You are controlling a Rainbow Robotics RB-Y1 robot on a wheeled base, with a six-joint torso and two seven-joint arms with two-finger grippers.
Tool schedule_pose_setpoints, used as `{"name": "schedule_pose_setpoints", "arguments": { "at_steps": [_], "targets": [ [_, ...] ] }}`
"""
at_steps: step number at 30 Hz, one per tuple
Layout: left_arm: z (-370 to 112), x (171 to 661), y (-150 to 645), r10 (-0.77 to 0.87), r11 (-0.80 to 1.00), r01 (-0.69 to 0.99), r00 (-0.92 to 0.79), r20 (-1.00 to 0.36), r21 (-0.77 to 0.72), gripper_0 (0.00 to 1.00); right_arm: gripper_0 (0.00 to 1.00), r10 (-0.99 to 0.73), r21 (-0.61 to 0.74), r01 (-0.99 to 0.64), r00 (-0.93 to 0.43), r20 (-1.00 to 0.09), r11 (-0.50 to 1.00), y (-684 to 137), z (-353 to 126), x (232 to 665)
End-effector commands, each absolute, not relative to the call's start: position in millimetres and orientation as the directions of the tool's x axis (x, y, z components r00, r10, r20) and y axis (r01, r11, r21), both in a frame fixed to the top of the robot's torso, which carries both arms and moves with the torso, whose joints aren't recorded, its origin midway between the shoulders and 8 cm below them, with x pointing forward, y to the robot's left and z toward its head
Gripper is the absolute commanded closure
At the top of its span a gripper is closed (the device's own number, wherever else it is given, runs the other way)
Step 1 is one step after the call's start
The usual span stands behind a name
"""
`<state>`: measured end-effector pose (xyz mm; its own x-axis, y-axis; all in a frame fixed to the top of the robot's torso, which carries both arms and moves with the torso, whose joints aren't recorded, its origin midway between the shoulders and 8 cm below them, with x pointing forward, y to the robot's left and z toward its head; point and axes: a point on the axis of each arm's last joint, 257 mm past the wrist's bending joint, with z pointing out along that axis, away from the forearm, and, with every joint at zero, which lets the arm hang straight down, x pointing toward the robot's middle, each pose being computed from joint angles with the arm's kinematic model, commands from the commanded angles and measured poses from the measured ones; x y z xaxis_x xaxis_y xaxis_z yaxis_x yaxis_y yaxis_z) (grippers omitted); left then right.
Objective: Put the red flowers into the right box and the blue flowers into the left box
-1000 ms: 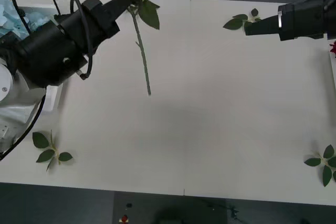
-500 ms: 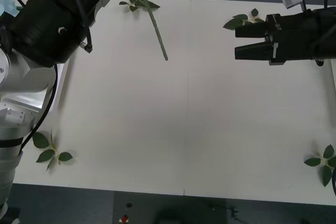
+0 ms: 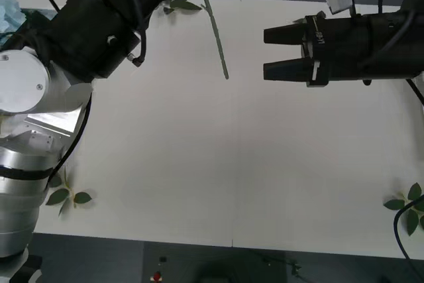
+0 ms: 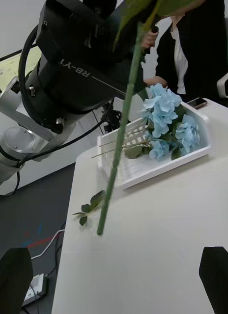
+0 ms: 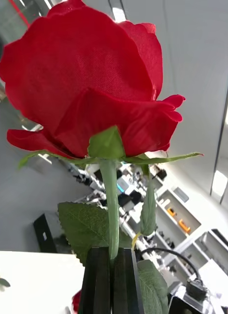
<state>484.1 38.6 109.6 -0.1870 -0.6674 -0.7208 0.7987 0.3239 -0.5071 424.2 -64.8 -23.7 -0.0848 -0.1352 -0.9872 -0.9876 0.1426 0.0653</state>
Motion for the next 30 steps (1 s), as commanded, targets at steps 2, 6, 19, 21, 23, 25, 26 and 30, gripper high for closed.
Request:
{"name": "schedule_pose_setpoints", "arguments": {
  "at_steps": [2, 6, 19, 21, 23, 25, 26, 30],
  "targets": [
    [129, 478, 0, -0.643, 0.311, 0.843, -0.153, -0.751, -0.438, 1.0, 0.0, -0.12, 0.006, -0.994, -0.02, -0.993, 0.113, -35, -13, 419],
    [125, 480, -17, -0.626, 0.308, 0.848, -0.16, -0.763, -0.431, 1.0, 0.0, -0.134, -0.008, -0.991, -0.01, -0.991, 0.134, -26, -15, 427],
    [108, 479, -41, -0.59, 0.312, 0.849, -0.18, -0.787, -0.427, 1.0, 0.0, -0.098, 0.021, -0.981, -0.04, -0.994, 0.191, 3, -20, 442],
    [107, 479, -41, -0.589, 0.312, 0.848, -0.182, -0.788, -0.429, 1.0, 0.17, -0.101, 0.02, -0.98, -0.041, -0.994, 0.198, 2, -21, 444],
    [106, 480, -40, -0.589, 0.314, 0.846, -0.182, -0.788, -0.43, 1.0, 1.0, -0.1, 0.023, -0.98, -0.044, -0.994, 0.198, 2, -21, 444],
    [106, 480, -39, -0.592, 0.311, 0.846, -0.184, -0.785, -0.433, 1.0, 1.0, -0.099, 0.026, -0.98, -0.046, -0.994, 0.197, 3, -20, 443],
    [106, 479, -40, -0.591, 0.311, 0.846, -0.185, -0.786, -0.433, 1.0, 1.0, -0.1, 0.027, -0.98, -0.047, -0.994, 0.199, 2, -21, 444],
    [108, 480, -37, -0.595, 0.311, 0.845, -0.183, -0.782, -0.435, 1.0, 1.0, -0.097, 0.029, -0.98, -0.049, -0.994, 0.197, 3, -20, 443]
  ]
}}
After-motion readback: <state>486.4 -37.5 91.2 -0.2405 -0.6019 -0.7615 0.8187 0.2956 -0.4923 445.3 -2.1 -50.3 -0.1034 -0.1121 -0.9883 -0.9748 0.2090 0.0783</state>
